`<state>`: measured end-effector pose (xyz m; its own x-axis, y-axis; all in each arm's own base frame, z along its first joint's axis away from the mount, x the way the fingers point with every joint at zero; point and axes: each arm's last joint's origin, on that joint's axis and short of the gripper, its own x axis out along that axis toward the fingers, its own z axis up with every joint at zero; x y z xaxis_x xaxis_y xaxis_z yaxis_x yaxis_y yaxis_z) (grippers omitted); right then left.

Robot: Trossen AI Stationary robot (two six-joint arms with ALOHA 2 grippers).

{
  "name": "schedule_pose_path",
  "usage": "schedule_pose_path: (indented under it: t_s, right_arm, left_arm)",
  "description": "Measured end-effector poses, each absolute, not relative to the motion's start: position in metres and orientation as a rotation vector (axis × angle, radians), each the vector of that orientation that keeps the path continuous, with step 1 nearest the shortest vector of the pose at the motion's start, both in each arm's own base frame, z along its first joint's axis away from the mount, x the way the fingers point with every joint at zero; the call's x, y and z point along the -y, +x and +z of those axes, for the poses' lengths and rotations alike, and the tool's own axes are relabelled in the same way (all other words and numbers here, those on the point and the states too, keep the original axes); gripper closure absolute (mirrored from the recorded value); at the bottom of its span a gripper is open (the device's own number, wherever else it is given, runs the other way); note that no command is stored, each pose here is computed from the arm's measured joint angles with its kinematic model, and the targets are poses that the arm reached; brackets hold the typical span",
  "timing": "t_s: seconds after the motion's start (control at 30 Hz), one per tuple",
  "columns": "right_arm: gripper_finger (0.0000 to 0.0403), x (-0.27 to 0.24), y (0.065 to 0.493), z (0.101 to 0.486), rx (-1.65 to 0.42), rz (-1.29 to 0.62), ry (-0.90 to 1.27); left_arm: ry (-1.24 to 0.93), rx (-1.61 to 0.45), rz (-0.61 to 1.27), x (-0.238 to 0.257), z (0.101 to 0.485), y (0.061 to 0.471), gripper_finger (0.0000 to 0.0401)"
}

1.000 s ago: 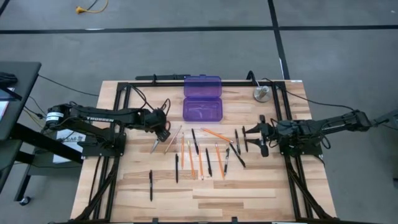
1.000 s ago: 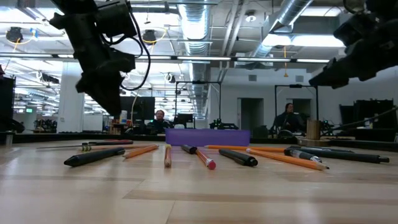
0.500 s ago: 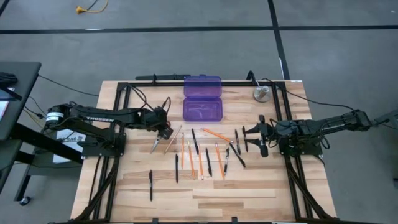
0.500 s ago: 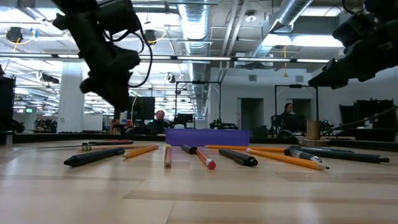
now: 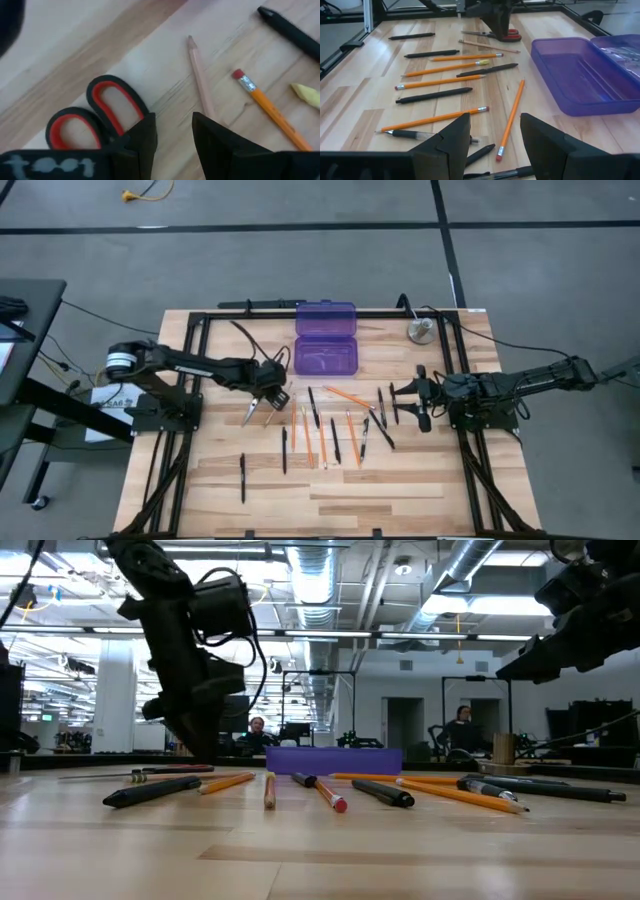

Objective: Pick & place school supplies into a supply box
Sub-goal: Put the black scissors into the violet supply box

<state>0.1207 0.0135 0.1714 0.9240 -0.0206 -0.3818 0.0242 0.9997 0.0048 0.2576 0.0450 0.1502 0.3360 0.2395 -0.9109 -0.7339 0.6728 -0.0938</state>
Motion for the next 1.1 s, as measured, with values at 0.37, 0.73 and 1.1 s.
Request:
schedule_pose_path:
  t_s: [0.37, 0.73, 1.1]
  right_arm:
    - [0.0234, -0.014, 0.121, 0.171, -0.393, -0.023, 0.009]
    - [0.0234, -0.014, 0.121, 0.171, -0.393, -0.023, 0.009]
    - [0.0234, -0.014, 0.121, 0.171, -0.394, -0.023, 0.009]
  left_arm:
    - [-0.550, -1.088, 0.783, -0.048, 0.161, 0.265, 0.0285]
    - [-0.586, -1.099, 0.826, -0.047, 0.160, 0.263, 0.0285]
    - [-0.568, -1.085, 0.846, -0.048, 0.161, 0.263, 0.0285]
